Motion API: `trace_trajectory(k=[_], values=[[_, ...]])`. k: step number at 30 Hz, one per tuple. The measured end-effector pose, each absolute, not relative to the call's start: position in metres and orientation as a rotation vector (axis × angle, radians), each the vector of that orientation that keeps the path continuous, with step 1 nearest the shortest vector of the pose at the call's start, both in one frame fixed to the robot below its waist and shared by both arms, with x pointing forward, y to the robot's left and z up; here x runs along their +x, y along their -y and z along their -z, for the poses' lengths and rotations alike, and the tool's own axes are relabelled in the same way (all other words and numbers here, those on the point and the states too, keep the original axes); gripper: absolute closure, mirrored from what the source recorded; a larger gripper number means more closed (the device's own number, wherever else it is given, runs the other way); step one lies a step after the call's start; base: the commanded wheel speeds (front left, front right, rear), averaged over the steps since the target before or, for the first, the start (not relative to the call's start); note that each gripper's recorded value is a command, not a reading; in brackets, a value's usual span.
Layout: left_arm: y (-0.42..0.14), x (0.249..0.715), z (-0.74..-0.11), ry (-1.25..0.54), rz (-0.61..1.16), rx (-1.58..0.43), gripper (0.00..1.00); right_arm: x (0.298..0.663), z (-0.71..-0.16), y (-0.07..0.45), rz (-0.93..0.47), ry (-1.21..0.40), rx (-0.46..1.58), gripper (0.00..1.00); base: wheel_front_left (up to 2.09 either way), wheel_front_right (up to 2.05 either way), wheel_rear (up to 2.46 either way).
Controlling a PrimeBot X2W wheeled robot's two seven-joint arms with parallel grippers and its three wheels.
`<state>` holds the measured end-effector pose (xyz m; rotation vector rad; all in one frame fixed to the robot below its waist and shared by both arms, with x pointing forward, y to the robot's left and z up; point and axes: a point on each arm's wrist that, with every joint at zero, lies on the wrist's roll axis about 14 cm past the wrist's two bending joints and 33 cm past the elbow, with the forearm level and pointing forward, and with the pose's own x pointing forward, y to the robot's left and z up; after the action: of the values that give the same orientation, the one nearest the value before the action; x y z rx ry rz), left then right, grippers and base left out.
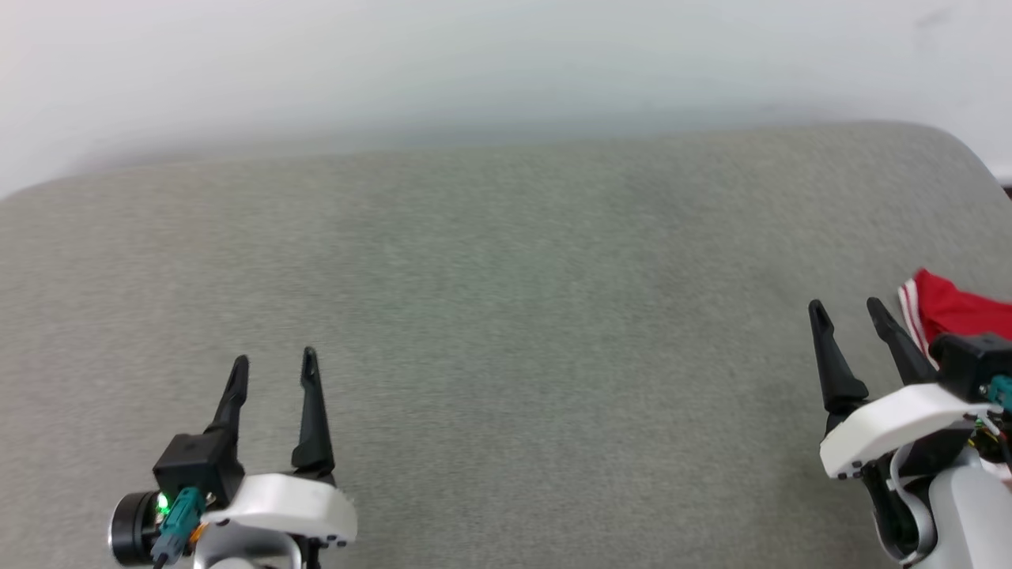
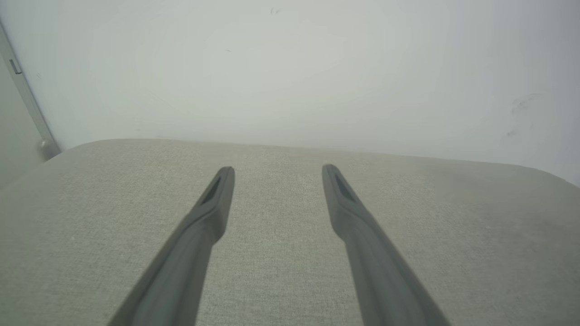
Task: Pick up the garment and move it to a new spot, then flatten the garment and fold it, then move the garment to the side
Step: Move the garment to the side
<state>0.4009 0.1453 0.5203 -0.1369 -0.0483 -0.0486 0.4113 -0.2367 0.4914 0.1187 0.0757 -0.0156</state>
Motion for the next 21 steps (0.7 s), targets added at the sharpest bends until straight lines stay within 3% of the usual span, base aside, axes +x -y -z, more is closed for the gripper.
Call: trace_trajectory(k=[8,21], values=[[-0.179,0.372,-0.529,0.075,-0.016,-0.089,0.00,0.396,-0.538,0.198,-0.060,0.029,0.099,0.00,0.00,0.00,0.00],[-0.175,0.353,-0.527,0.063,0.013,-0.075,0.00,0.345,-0.547,0.195,-0.038,0.006,0.081,0.00,0.00,0.00,0.00]])
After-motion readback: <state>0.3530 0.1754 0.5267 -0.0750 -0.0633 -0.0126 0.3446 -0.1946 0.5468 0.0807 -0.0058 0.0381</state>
